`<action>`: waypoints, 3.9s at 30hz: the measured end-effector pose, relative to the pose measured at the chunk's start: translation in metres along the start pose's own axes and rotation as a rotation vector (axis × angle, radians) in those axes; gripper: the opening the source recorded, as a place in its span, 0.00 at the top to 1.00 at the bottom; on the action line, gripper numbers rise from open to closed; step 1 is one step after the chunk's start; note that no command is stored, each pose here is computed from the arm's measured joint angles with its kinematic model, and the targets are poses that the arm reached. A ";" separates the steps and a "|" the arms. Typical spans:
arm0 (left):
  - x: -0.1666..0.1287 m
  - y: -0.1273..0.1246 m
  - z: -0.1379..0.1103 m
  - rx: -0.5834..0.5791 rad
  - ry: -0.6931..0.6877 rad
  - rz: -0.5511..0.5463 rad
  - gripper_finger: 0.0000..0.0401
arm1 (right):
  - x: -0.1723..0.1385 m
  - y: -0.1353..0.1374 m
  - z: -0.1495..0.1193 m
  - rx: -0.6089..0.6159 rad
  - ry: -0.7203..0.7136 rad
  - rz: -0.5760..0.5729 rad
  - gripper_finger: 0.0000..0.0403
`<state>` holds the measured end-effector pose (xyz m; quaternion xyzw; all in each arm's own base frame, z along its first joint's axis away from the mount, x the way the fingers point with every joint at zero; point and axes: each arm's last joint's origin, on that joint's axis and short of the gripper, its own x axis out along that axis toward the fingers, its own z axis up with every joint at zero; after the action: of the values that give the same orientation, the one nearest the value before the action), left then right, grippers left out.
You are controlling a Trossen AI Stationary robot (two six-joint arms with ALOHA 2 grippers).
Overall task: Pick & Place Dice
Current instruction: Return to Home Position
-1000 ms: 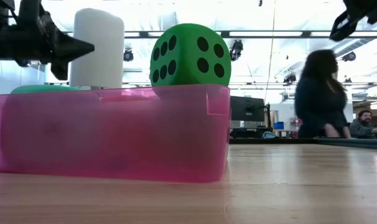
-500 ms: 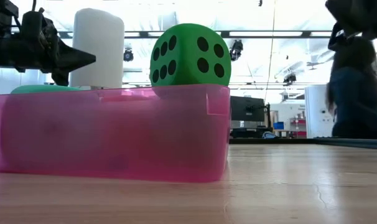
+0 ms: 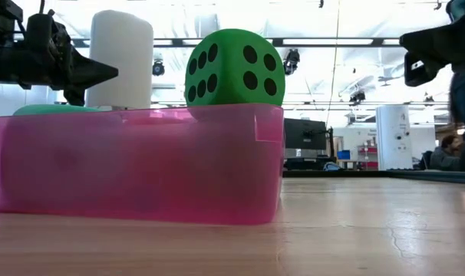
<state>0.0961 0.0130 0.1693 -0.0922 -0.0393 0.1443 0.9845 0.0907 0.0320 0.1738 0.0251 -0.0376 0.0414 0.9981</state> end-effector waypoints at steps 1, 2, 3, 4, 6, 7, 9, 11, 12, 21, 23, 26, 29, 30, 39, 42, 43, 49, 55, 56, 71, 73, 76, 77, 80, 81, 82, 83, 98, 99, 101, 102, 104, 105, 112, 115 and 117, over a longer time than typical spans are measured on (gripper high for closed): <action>0.000 0.000 0.000 0.000 0.000 0.000 0.99 | 0.000 0.000 0.000 0.006 0.000 0.002 0.98; 0.000 0.000 0.000 0.000 0.001 0.000 0.99 | 0.000 0.000 0.000 0.004 0.003 0.002 0.98; 0.000 0.000 0.000 0.000 0.001 0.000 0.99 | 0.000 0.000 0.000 -0.001 0.004 0.002 0.98; 0.000 0.000 0.000 0.000 0.001 0.000 0.99 | 0.000 0.000 0.000 -0.013 0.004 0.002 0.98; 0.000 0.000 0.000 0.000 0.001 0.000 0.99 | 0.000 0.000 0.000 -0.044 0.005 0.002 0.98; 0.000 0.000 0.000 0.000 0.001 0.000 0.99 | 0.000 0.000 0.000 -0.062 0.005 0.003 0.98; 0.000 0.000 0.000 0.000 0.001 0.000 0.99 | 0.000 0.000 0.000 -0.101 0.005 0.003 0.98; 0.000 0.000 0.000 0.000 0.002 0.000 0.99 | 0.000 0.000 0.000 -0.131 0.005 0.003 0.98; 0.000 0.000 0.000 0.000 0.001 0.000 0.99 | 0.000 0.000 0.000 -0.142 0.005 0.004 0.98; 0.000 0.000 0.000 0.001 0.002 0.000 0.99 | 0.000 0.000 0.000 -0.154 0.005 0.005 0.98; 0.000 0.000 0.000 0.001 0.002 0.000 0.99 | 0.000 0.000 0.000 -0.154 0.005 0.005 0.98; 0.000 0.000 0.000 0.001 0.002 0.000 0.99 | 0.000 0.000 0.000 -0.154 0.005 0.005 0.98; 0.000 0.000 0.000 0.001 0.002 0.000 0.99 | 0.000 0.000 0.000 -0.154 0.005 0.005 0.98; 0.000 0.000 0.000 0.001 0.002 0.000 0.99 | 0.000 0.000 0.000 -0.154 0.005 0.005 0.98; 0.000 0.000 0.000 0.001 0.003 0.000 0.99 | 0.000 0.000 0.000 -0.153 0.005 0.005 0.98; 0.000 0.000 0.000 0.001 0.003 -0.001 0.99 | 0.000 0.000 0.000 -0.151 0.005 0.005 0.98; 0.000 0.000 0.000 0.001 0.003 0.000 0.99 | 0.000 0.000 0.000 -0.152 0.005 0.005 0.98; 0.000 0.000 0.000 0.001 0.003 -0.001 0.98 | 0.000 0.000 0.000 -0.154 0.005 0.005 0.98; 0.000 0.000 -0.001 0.001 0.003 -0.001 0.98 | 0.000 0.000 0.000 -0.152 0.005 0.004 0.98; 0.000 0.000 -0.001 0.001 0.003 -0.001 0.98 | 0.000 0.000 0.000 -0.151 0.005 0.004 0.98; 0.000 0.000 -0.001 0.002 0.004 0.000 0.98 | 0.000 0.000 -0.001 -0.152 0.006 0.004 0.98; 0.000 0.000 -0.001 0.002 0.004 0.000 0.98 | 0.000 0.000 -0.001 -0.153 0.006 0.004 0.98; 0.000 0.000 -0.001 0.002 0.004 0.000 0.98 | 0.000 0.000 -0.001 -0.152 0.006 0.004 0.98; 0.000 0.000 -0.001 0.002 0.004 -0.001 0.98 | 0.000 0.000 -0.001 -0.154 0.006 0.004 0.98; 0.000 0.000 -0.001 0.002 0.005 -0.001 0.98 | 0.000 0.000 -0.001 -0.152 0.006 0.004 0.98; 0.000 0.000 -0.001 0.002 0.005 -0.001 0.98 | 0.000 0.000 -0.001 -0.152 0.006 0.004 0.98; 0.000 0.000 -0.001 0.002 0.005 0.000 0.98 | 0.000 0.000 -0.001 -0.154 0.005 0.004 0.98; 0.000 0.000 -0.001 0.001 0.005 0.000 0.98 | 0.000 0.000 -0.001 -0.153 0.005 0.004 0.98; 0.000 0.000 -0.001 0.002 0.005 0.000 0.98 | 0.000 0.000 -0.001 -0.152 0.005 0.004 0.98; 0.000 0.000 -0.001 0.002 0.005 0.000 0.98 | 0.000 0.000 -0.001 -0.152 0.006 0.004 0.98; 0.000 0.000 -0.001 0.002 0.005 0.000 0.98 | 0.000 0.000 0.000 -0.154 0.005 0.004 0.98; 0.000 0.000 -0.001 0.002 0.005 0.000 0.98 | 0.000 0.000 -0.001 -0.153 0.005 0.004 0.98; 0.000 0.000 -0.001 0.002 0.005 0.000 0.98 | 0.000 0.000 -0.001 -0.152 0.005 0.004 0.98; 0.000 0.000 -0.001 0.002 0.005 0.000 0.98 | 0.000 0.000 0.000 -0.154 0.005 0.004 0.98; 0.000 0.000 0.000 0.001 0.004 0.000 0.98 | 0.000 0.000 -0.001 -0.152 0.006 0.004 0.98; 0.000 0.000 0.000 0.001 0.004 0.000 0.98 | 0.000 0.000 0.000 -0.154 0.005 0.004 0.98; 0.000 0.000 0.000 0.002 0.004 0.000 0.98 | 0.000 0.000 0.000 -0.151 0.005 0.004 0.98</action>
<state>0.0963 0.0131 0.1689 -0.0916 -0.0371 0.1441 0.9846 0.0910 0.0322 0.1734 -0.0507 -0.0381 0.0405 0.9972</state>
